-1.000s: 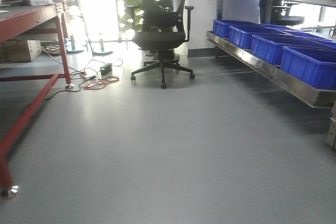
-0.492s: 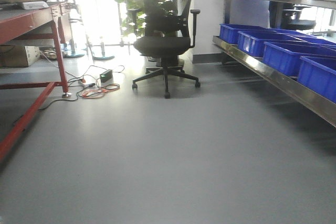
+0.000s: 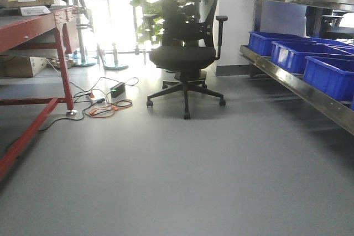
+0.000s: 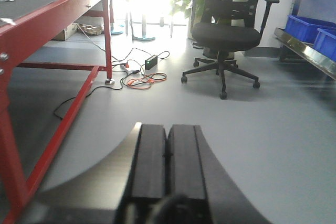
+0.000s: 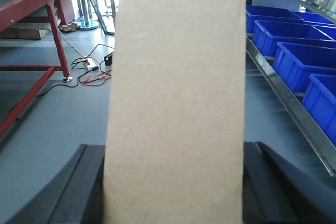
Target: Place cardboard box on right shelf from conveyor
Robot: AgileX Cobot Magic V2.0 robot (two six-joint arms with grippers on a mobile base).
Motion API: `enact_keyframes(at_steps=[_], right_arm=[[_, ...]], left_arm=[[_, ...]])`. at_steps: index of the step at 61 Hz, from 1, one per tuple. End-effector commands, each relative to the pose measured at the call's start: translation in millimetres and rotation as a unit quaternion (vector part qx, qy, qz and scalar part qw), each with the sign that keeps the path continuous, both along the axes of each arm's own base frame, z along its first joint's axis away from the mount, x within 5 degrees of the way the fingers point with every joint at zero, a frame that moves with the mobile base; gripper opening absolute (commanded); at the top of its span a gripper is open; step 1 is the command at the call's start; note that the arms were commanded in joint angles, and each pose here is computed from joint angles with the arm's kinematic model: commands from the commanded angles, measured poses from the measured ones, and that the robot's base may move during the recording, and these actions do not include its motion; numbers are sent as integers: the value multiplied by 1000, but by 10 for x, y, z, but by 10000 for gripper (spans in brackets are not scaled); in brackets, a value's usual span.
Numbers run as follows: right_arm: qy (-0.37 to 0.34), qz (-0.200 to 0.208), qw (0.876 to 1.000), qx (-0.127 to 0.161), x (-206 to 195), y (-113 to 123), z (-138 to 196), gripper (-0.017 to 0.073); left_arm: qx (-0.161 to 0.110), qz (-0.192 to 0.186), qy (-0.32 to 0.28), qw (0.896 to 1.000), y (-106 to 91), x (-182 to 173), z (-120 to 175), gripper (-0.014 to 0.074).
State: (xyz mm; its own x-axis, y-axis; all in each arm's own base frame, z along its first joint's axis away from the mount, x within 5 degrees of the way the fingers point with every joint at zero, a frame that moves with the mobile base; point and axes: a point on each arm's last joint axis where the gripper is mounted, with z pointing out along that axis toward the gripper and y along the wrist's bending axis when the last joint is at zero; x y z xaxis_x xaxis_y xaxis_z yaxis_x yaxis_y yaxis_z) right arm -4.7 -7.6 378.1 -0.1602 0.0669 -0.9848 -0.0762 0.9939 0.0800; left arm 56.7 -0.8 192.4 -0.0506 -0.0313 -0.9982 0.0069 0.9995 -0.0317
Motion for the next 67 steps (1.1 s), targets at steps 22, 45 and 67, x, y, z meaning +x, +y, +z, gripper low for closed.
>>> enact_keyframes(at_steps=[22, 45, 67], right_arm=[[-59, -2, 998, -4, 14, 1, 167, 235], [-59, -2, 998, -4, 14, 1, 167, 235], [-59, -2, 998, -4, 14, 1, 167, 235]], left_arm=[[-3, 3, -47, 999, 6, -8, 56, -116], [-3, 3, -47, 999, 6, -8, 56, -116], [-3, 3, -47, 999, 6, -8, 56, -116]])
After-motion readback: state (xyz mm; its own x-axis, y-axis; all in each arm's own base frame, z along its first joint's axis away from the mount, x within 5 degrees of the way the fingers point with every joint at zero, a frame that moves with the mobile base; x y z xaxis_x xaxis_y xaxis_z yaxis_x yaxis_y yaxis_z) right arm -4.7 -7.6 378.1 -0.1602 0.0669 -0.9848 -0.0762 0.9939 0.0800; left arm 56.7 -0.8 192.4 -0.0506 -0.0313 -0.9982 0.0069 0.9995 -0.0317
